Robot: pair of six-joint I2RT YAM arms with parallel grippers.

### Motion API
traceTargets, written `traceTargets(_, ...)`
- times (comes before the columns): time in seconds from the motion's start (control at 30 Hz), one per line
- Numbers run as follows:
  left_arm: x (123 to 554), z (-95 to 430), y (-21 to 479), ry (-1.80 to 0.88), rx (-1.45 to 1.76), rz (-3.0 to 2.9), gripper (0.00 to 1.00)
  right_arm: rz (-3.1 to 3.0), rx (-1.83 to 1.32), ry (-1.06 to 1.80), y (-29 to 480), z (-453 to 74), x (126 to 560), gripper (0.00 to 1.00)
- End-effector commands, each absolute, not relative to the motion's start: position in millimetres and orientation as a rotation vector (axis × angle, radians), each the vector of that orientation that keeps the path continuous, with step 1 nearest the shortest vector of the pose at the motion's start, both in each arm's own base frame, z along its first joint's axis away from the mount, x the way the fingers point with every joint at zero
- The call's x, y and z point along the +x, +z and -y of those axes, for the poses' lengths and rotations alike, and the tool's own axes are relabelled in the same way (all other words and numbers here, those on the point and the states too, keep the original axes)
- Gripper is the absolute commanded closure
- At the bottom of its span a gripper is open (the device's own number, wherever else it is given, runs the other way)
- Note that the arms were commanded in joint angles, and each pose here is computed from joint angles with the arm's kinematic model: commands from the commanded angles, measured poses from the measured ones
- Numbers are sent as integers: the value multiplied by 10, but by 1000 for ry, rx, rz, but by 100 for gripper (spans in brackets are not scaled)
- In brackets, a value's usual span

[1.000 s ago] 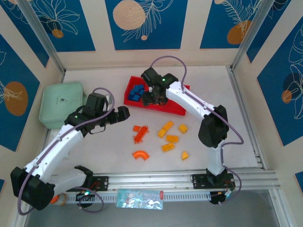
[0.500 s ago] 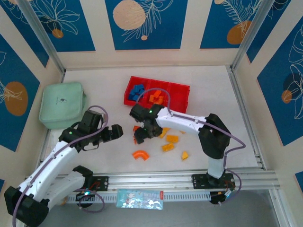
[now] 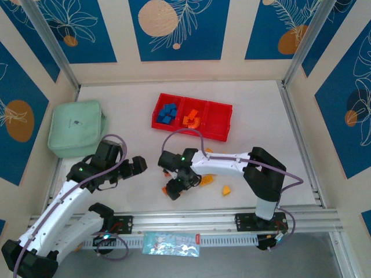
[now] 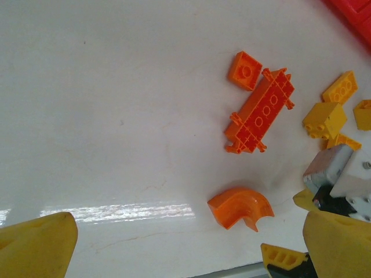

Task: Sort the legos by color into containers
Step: Pick up the lego from the bottom-center of the table.

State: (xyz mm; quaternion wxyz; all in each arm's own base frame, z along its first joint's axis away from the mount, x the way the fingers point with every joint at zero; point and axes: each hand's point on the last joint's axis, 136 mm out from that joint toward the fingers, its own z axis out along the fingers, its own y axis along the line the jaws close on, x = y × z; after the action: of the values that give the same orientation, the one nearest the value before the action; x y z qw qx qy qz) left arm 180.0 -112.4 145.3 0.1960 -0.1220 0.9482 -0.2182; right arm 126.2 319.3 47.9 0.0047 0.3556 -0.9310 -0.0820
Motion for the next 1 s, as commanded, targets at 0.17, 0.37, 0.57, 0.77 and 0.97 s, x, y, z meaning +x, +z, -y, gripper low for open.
traceTargets(0.17, 1765, 1033, 1397, -568, -397, -2666, 1, 2891, 1240, -150, 294, -3294, 1251, 27)
traceTargets(0.37, 1779, 1032, 1387, -565, -399, -2664, 1, 2901, 1268, -110, 224, -3311, 1295, 35)
traceTargets(0.57, 1791, 1042, 1395, -566, -396, -2667, 1, 2895, 1273, -84, 164, -3303, 1295, 46)
traceTargets(0.77, 1820, 1063, 1420, -576, -391, -2662, 1, 2889, 1279, -90, 189, -3307, 1243, 57)
traceTargets(0.97, 1859, 1097, 1490, -592, -374, -2655, 1, 2914, 1272, -112, 348, -3274, 1251, 65)
